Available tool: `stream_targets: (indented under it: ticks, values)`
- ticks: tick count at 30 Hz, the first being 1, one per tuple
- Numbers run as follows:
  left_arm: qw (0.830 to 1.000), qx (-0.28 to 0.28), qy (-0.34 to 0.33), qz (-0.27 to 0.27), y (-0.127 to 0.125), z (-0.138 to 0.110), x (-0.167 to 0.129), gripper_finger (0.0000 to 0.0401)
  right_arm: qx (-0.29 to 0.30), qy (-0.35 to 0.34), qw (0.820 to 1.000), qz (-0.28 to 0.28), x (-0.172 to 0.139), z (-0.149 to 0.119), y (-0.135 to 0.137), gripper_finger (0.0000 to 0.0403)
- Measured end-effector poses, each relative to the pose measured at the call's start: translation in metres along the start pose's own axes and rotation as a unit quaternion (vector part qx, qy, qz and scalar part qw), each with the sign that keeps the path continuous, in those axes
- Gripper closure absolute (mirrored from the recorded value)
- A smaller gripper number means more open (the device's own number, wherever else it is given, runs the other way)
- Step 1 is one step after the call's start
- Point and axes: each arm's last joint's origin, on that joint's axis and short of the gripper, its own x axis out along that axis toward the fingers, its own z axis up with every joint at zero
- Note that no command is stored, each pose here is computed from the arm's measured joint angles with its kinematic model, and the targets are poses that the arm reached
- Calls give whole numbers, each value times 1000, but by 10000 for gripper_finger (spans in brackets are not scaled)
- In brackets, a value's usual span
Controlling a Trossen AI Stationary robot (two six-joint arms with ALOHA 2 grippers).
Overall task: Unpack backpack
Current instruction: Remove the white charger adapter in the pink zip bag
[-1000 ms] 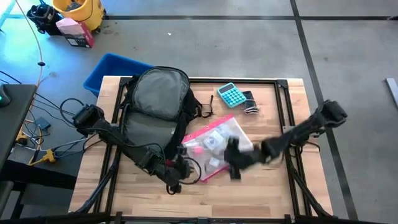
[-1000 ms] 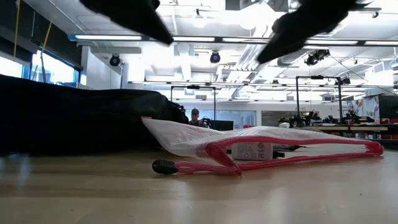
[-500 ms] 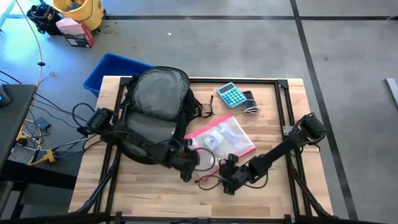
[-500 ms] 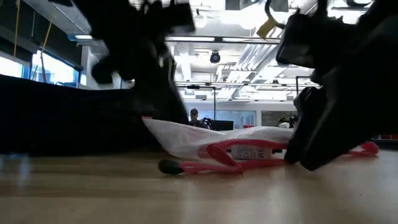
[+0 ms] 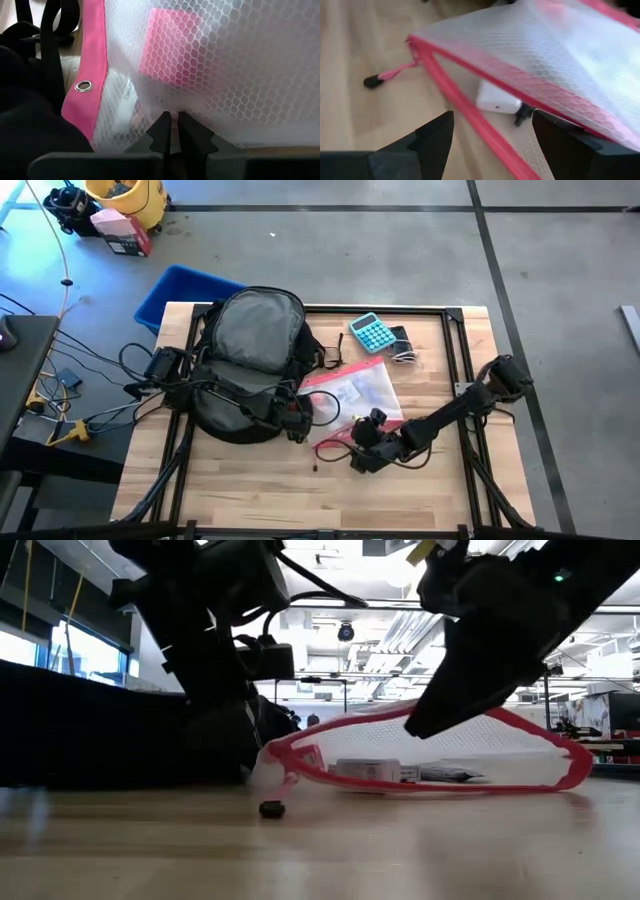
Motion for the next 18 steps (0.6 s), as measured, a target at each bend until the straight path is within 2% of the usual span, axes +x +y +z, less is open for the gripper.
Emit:
stream_targets:
  ticks: [5, 13, 18]
  values:
    - [1000, -10, -19, -12, -2, 3, -1, 391, 14, -14, 1000, 4, 4, 1, 2, 144]
    - [999, -16, -21, -40, -4, 5, 0, 392, -29, -38, 999, -26, 25, 8, -6, 140]
    - [999, -15, -20, -43, -5, 5, 0, 392, -35, -14, 999, -19, 35, 15, -18, 124]
